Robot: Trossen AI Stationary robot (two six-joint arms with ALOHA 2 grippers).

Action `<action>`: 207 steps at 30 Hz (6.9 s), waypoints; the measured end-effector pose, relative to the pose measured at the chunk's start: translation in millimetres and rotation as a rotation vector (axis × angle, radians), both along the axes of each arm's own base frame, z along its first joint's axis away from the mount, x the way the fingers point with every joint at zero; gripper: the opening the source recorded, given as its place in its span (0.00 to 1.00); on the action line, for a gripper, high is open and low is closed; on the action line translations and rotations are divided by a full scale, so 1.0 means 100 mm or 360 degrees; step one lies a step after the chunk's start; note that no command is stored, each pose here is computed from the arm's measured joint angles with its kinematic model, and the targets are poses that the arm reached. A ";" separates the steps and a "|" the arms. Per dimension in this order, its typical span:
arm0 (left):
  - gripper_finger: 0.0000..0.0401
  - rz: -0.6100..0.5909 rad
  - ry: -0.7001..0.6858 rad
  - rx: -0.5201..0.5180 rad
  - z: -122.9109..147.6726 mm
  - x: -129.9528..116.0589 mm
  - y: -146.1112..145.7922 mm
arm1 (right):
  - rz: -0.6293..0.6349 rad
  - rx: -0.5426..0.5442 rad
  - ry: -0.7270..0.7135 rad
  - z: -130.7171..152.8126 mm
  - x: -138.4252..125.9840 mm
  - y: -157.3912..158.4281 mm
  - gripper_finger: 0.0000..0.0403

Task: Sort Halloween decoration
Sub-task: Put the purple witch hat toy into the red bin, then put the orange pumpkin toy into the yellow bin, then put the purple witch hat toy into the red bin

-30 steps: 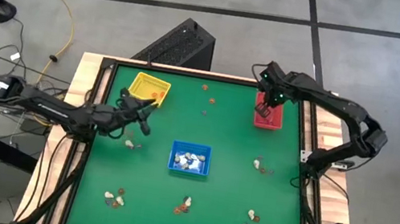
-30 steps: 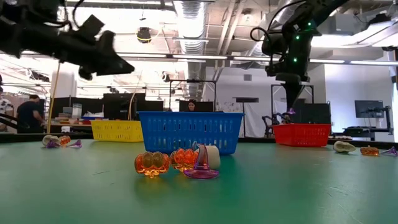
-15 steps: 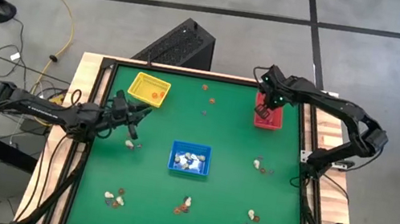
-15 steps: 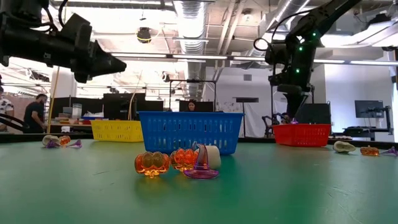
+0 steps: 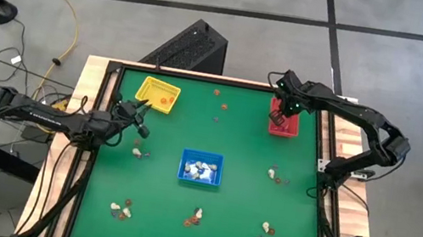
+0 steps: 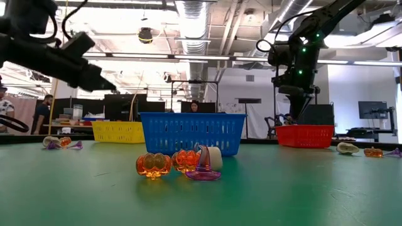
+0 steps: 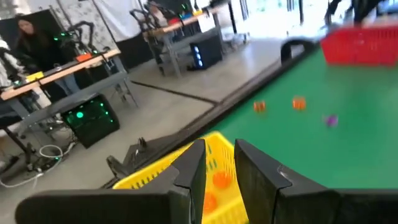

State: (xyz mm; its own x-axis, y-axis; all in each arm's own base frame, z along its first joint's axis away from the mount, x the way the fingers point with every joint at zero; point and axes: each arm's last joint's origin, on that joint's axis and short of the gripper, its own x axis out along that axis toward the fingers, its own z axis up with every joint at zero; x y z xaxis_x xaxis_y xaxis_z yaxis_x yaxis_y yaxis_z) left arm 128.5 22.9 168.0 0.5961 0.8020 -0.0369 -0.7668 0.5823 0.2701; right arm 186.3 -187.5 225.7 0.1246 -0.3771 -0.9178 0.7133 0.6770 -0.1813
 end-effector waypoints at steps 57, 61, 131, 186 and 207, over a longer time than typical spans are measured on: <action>0.19 -0.0521 0.0715 -0.0222 -0.43 -0.06 -0.07 | 0.1779 -0.0043 -0.1160 0.03 1.07 3.22 0.51; 0.19 -0.0521 0.0716 -0.0221 -0.43 -0.06 -0.07 | 0.1875 -0.0120 -0.1261 -0.15 1.21 3.41 0.51; 0.19 -0.1425 -0.0447 -0.0691 0.51 0.49 -0.47 | 0.2056 0.0050 -0.0682 -0.98 2.20 3.81 0.33; 0.19 -0.1139 -0.0248 -0.0484 0.53 0.22 -0.38 | 0.1004 -0.0467 -0.1307 -0.29 3.56 -0.11 0.36; 0.19 -0.1090 -0.0254 -0.0513 0.52 0.22 -0.37 | 0.1312 0.0287 -0.0696 1.03 2.19 -0.04 0.60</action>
State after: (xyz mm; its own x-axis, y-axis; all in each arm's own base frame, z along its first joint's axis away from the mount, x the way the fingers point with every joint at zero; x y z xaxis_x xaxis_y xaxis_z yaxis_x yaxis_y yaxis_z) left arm 150.2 -13.9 220.1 0.9731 0.2166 -0.0782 -0.2226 0.9719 -0.0770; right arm 404.8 -191.3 328.8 0.6344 0.1257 -0.7627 -0.0219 0.9892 0.1448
